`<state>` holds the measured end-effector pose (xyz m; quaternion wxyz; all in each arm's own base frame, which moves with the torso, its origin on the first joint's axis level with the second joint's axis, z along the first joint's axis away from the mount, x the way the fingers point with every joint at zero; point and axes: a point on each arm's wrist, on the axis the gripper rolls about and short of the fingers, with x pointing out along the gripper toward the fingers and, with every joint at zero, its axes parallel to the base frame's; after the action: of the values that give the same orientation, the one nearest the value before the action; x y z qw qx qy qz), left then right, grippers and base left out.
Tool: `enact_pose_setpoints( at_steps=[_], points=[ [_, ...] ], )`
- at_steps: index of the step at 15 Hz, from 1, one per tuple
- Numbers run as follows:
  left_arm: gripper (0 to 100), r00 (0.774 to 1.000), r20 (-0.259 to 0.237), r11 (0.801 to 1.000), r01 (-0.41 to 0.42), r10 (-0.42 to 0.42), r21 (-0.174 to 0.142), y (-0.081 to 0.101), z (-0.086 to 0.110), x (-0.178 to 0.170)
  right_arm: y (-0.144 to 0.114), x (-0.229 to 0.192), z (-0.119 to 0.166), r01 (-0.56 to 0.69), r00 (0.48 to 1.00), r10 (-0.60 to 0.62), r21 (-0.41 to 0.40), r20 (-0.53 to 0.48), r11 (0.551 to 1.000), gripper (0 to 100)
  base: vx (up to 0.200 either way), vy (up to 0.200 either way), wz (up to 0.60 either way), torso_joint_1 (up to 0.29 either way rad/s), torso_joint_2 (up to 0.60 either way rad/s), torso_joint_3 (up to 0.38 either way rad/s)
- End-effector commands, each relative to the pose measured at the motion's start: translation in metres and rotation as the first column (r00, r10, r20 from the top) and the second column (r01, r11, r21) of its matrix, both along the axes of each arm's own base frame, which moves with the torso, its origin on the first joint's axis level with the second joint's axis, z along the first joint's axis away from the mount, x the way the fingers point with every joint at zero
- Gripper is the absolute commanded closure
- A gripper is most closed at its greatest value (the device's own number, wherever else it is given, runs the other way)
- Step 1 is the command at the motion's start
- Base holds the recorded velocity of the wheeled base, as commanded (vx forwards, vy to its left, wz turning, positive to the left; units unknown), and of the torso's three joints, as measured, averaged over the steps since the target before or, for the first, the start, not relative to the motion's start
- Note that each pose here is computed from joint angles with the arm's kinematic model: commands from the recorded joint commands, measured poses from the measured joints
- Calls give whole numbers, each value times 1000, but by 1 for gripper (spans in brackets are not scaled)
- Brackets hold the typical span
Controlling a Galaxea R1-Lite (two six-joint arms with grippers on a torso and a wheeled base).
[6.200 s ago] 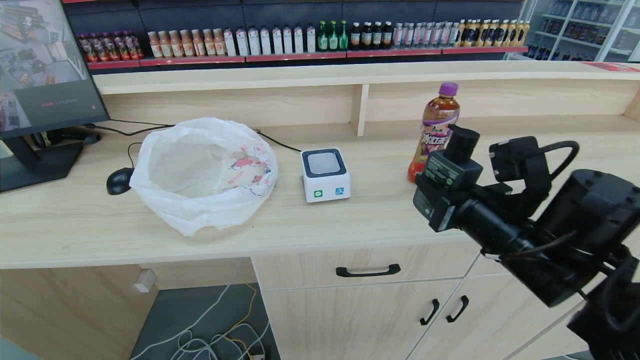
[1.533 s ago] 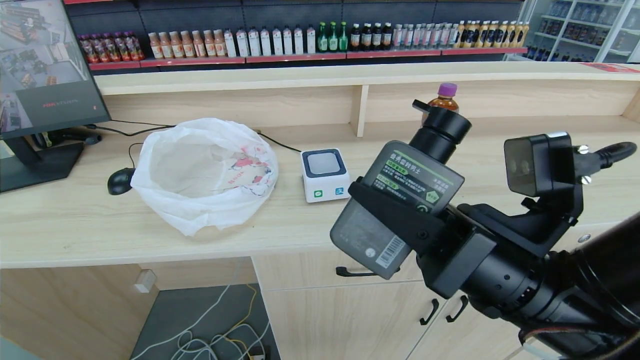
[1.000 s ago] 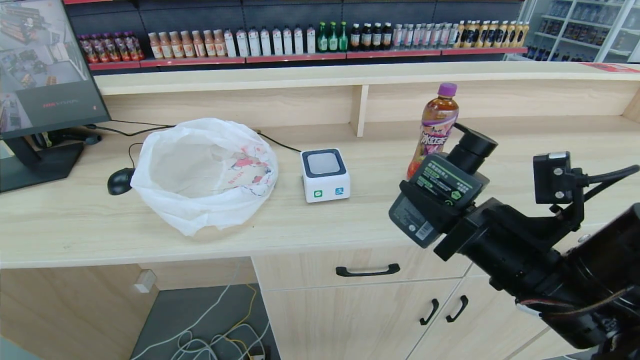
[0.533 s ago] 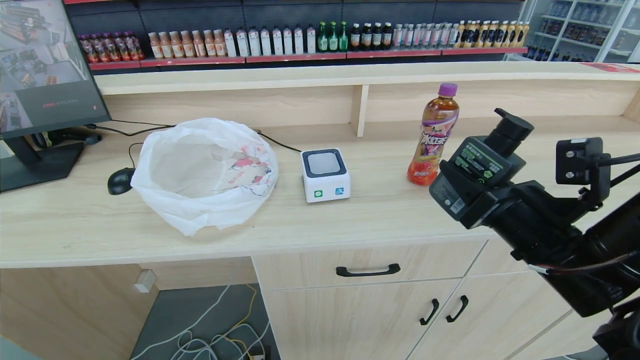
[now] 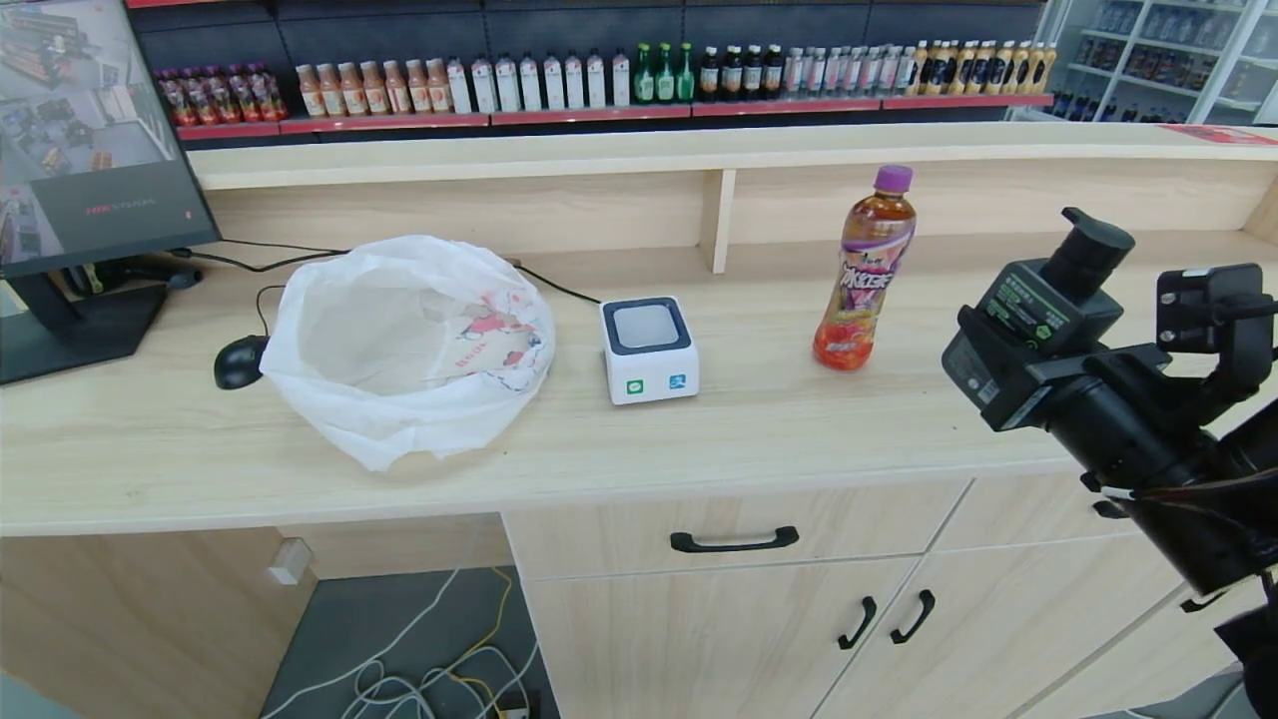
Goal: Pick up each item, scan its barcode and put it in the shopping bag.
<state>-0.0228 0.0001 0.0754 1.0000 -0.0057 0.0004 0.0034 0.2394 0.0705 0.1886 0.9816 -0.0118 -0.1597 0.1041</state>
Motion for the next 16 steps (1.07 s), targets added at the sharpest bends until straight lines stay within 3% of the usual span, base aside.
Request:
enact_pose_setpoints(
  at_steps=[1,3,16],
  points=[
    [0,1000,1,1000,-1,1,-1,0,0,0,-2,3,2,10,1000,-10,2,10,1000,100,0,0,0,0,0,0],
    [0,1000,1,1000,-1,1,-2,0,0,0,-2,3,1,10,1000,-10,0,5,1000,100,0,0,0,0,0,0],
    [0,1000,-1,1000,-1,1,-2,0,0,0,4,16,-2,-8,1000,8,30,-8,1000,100,0,185,0,4,0,3]
  ],
)
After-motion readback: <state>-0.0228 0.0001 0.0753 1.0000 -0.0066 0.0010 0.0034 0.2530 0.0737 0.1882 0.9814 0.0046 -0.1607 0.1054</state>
